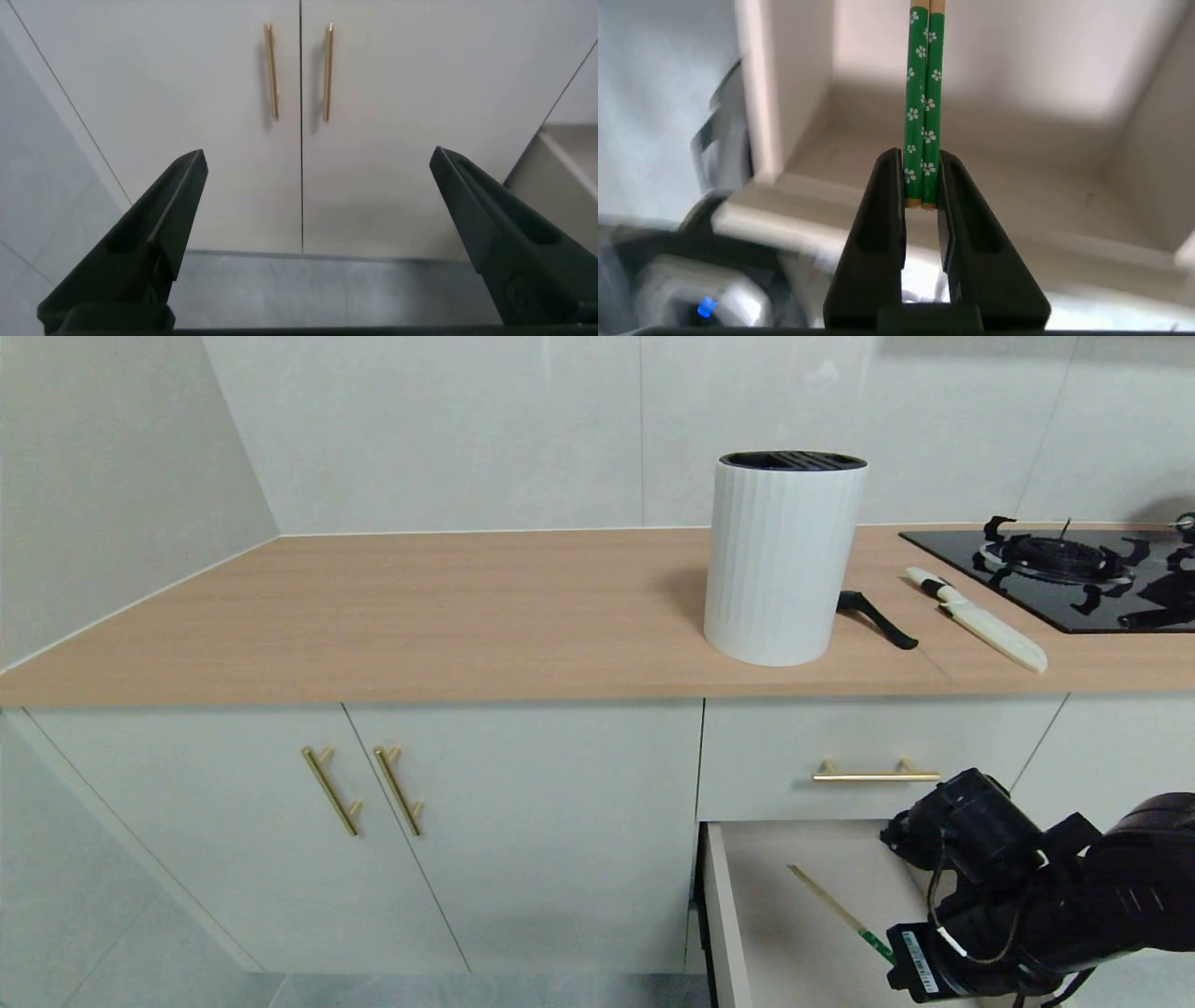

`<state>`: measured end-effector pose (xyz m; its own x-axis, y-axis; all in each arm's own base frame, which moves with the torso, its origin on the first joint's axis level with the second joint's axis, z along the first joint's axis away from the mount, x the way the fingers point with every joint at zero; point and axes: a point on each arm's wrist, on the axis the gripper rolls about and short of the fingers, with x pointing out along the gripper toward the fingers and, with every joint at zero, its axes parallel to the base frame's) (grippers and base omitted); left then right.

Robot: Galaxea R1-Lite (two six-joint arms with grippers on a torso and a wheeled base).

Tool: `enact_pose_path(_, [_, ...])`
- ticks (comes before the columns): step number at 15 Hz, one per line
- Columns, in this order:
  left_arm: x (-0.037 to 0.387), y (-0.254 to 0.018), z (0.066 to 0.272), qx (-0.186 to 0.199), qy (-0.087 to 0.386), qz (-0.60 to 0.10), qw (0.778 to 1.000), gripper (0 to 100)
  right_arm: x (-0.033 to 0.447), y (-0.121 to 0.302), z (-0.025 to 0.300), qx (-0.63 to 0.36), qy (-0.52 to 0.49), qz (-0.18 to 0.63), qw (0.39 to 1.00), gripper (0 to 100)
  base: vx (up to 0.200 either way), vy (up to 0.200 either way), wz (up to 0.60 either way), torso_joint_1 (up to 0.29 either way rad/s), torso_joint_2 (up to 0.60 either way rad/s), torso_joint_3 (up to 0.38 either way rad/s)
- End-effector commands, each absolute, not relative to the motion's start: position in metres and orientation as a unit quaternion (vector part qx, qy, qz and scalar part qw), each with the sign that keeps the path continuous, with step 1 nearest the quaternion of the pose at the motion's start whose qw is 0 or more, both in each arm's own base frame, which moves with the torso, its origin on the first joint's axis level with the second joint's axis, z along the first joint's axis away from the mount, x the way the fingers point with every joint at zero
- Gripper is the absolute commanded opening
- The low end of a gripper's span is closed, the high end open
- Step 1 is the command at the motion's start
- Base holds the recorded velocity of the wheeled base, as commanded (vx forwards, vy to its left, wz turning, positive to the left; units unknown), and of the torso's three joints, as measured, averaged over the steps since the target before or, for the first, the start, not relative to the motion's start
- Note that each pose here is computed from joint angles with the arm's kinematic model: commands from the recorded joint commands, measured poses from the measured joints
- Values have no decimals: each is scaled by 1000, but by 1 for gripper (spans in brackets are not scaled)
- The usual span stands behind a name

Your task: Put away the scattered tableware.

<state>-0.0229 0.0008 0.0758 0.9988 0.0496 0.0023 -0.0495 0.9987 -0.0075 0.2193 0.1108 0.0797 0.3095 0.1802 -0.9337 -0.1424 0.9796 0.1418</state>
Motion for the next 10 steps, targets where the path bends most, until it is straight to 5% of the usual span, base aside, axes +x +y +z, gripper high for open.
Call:
enact_pose_path(1, [-23, 1, 76, -4, -1, 25, 1000, 100, 216, 113, 76, 9, 579, 101, 809, 0, 0, 0, 0, -163, 481, 305])
enact_pose_path(10, [-23, 1, 76, -4, -1, 25, 1000, 100, 217, 113, 75, 16, 552, 106, 827, 0, 0, 0, 0, -112, 428, 306])
